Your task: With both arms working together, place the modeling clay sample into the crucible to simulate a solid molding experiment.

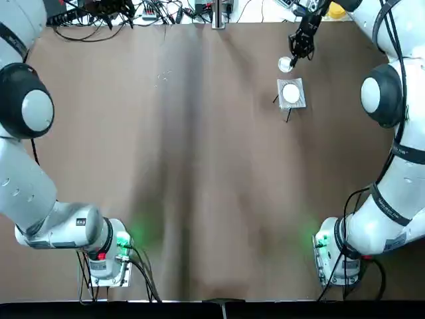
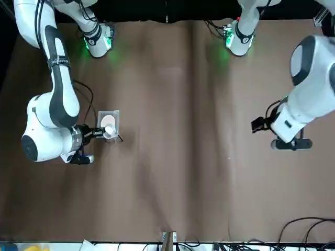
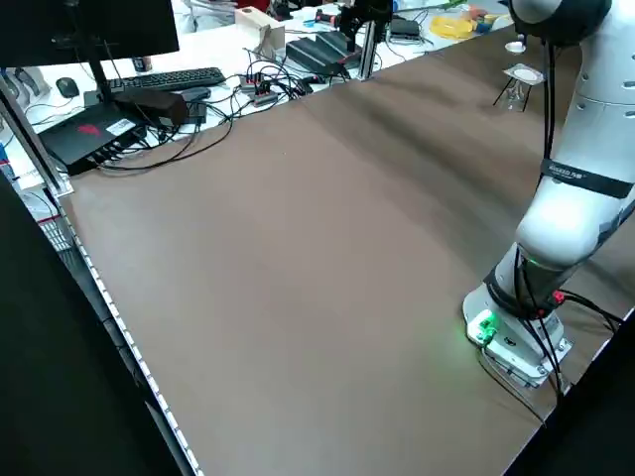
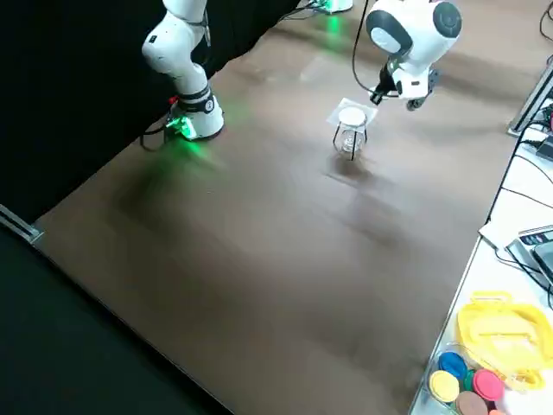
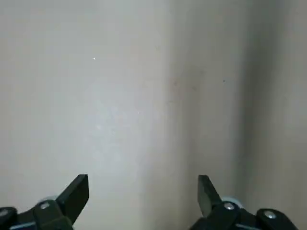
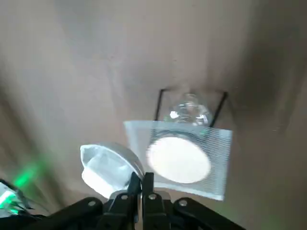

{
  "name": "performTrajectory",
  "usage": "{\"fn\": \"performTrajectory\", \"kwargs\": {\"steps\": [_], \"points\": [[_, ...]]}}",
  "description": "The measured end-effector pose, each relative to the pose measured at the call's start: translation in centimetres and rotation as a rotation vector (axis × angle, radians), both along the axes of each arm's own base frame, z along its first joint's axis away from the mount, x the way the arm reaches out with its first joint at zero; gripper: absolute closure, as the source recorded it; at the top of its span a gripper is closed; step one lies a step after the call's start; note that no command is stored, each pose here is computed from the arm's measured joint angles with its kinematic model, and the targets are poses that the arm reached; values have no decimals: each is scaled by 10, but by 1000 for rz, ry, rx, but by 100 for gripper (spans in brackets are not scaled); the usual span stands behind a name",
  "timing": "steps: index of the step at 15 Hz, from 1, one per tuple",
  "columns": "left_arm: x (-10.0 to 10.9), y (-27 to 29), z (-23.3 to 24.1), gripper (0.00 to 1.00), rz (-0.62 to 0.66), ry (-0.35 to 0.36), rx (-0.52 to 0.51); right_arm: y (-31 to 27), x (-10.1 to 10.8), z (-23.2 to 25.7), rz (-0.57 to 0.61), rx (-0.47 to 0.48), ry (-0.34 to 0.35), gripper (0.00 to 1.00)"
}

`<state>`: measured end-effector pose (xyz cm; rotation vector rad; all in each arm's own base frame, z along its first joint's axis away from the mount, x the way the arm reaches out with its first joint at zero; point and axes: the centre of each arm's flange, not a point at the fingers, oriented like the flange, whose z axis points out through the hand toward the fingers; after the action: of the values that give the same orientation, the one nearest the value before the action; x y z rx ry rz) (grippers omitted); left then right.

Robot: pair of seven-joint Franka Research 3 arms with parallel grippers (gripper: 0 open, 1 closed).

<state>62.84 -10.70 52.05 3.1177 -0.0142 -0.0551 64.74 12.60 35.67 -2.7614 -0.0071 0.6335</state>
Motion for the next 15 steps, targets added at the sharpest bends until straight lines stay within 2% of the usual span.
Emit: {"fn": "performTrajectory", "kwargs": {"steps": [7,15], "points": [[-16,3,46,0,-22,-70,0,-22,-16,-33,104,23,57,95],[-18,6,47,0,-18,-67,3,-31,-20,-43,121,44,68,95]]}}
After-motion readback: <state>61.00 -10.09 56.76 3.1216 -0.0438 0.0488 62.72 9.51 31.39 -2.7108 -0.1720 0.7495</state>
